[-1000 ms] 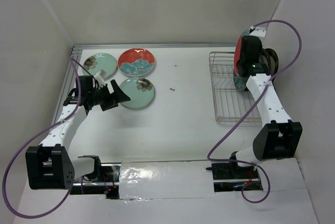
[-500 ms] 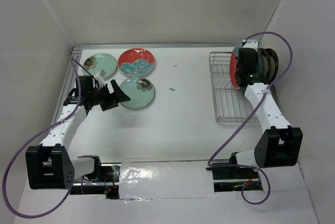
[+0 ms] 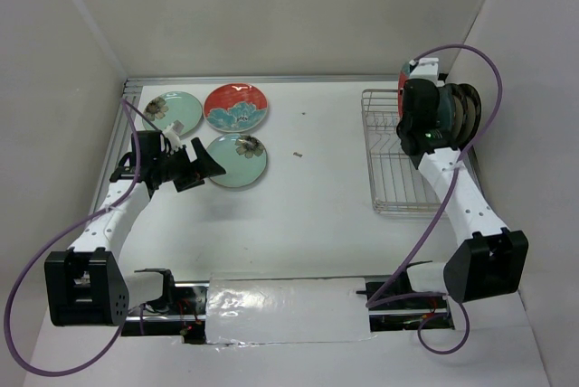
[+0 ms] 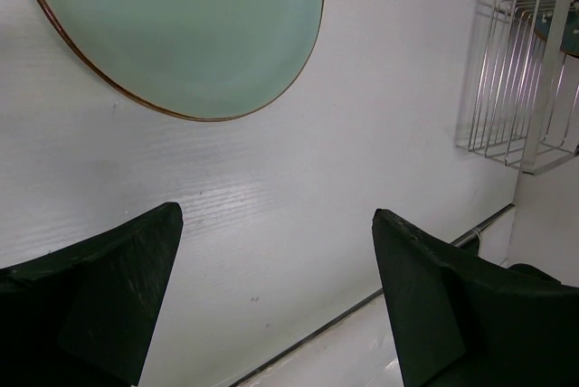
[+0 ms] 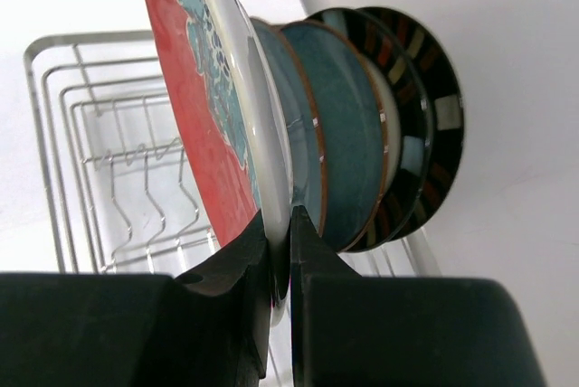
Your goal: Load the plates into the dish rack
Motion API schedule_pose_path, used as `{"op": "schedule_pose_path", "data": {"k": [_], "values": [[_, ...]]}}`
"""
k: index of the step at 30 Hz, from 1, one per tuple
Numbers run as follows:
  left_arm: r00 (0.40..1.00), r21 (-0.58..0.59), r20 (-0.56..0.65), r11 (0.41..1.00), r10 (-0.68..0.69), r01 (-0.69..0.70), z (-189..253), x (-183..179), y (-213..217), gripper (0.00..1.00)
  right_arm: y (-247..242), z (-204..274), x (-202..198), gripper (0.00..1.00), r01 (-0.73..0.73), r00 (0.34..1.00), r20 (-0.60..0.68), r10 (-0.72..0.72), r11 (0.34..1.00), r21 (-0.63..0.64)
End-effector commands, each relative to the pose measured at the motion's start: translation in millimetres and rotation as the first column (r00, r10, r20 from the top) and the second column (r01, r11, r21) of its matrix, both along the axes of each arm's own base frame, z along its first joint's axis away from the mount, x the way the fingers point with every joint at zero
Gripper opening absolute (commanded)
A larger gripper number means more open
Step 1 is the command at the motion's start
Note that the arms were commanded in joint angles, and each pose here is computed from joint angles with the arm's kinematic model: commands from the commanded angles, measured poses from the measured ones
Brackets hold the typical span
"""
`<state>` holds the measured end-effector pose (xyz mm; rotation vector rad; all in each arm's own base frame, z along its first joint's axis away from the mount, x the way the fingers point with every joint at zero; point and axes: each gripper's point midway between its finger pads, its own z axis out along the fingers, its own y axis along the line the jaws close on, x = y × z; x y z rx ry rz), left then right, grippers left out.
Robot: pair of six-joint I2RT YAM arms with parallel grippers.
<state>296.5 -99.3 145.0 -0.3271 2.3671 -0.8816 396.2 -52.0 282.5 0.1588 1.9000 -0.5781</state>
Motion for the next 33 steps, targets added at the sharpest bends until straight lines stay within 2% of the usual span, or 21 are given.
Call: {"op": "schedule_pose_path", "data": {"k": [1, 6, 12, 25, 33], "values": [[0.999, -0.004, 0.031, 1.000, -0.026, 0.026, 2.6, 3.3, -1.2, 0.99, -19.6, 113.7, -11.2, 0.00, 0.133, 0.918, 0.375, -0.132, 0.991, 0.025], [0.999, -0.004, 0.031, 1.000, -0.026, 0.026, 2.6, 3.3, -1.2, 0.99, -24.1, 111.9, -10.6, 0.00, 0.168, 0.906, 0.391, -0.164, 0.986, 0.024], [0.999, -0.005, 0.022, 1.000, -0.026, 0.026, 0.0, 3.6, -1.2, 0.99, -27.0, 93.0, -0.4, 0.00, 0.161, 0.925, 0.348, -0.154, 0.987, 0.009], [1.000, 0.002, 0.021, 1.000, -0.020, 0.020, -0.7, 4.2, 0.1, 0.99, -26.5, 12.2, 18.7, 0.00, 0.158, 0.962, 0.221, -0.160, 0.987, 0.028], [1.000, 0.002, 0.021, 1.000, -0.020, 0.020, -0.7, 4.2, 0.1, 0.99, -14.5, -27.8, 30.9, 0.00, 0.089, 0.987, 0.125, -0.097, 0.994, 0.071]]}}
